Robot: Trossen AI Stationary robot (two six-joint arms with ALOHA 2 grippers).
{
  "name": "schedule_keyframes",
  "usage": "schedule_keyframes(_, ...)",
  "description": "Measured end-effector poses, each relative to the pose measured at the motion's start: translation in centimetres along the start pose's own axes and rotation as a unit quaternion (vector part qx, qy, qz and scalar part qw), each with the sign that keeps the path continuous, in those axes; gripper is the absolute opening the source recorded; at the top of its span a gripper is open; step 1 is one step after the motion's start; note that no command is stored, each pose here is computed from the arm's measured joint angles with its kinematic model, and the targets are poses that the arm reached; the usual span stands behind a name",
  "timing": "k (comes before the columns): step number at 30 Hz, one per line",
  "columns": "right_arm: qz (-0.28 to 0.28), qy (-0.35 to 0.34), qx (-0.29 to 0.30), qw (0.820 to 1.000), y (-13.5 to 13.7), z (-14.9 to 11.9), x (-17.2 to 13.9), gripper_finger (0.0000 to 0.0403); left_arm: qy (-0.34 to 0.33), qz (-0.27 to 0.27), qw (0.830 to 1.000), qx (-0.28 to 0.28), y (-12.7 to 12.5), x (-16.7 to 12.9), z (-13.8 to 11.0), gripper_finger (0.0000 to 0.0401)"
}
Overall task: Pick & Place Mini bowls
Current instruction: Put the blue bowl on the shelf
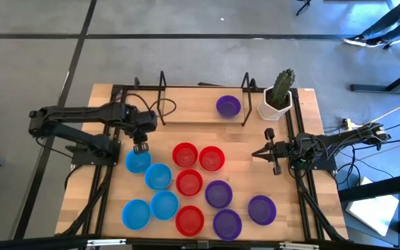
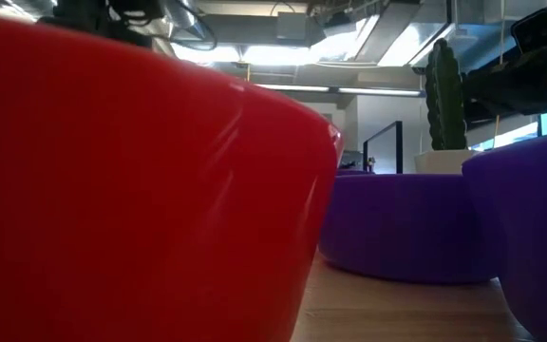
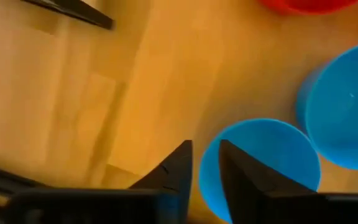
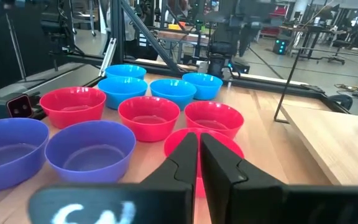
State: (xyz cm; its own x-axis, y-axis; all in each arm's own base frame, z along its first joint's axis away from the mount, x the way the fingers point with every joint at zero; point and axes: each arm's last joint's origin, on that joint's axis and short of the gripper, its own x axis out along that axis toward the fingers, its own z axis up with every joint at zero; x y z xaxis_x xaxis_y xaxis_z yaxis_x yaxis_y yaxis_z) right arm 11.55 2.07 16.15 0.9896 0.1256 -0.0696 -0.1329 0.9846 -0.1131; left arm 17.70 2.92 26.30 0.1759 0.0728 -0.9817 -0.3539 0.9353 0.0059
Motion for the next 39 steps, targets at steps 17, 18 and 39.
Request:
schedule_keyframes(17,0.000,0.000,-0.004,1.000,0.0,0.0,0.0,0.0021,0.071,-0.014,0.995,-0.074,-0.9,4.9,-2.6,0.0224)
schedule_keyframes(18,0.000,0.000,-0.004,1.000,0.0,0.0,0.0,0.0021,0.073,-0.013,0.994,-0.078,-0.9,5.0,-2.7,0.0225)
schedule_keyframes(39,0.000,0.000,-0.002,1.000,0.0,0.0,0.0,0.0021,0.065,0.024,0.993,-0.098,-0.8,5.3,-2.7,0.0226)
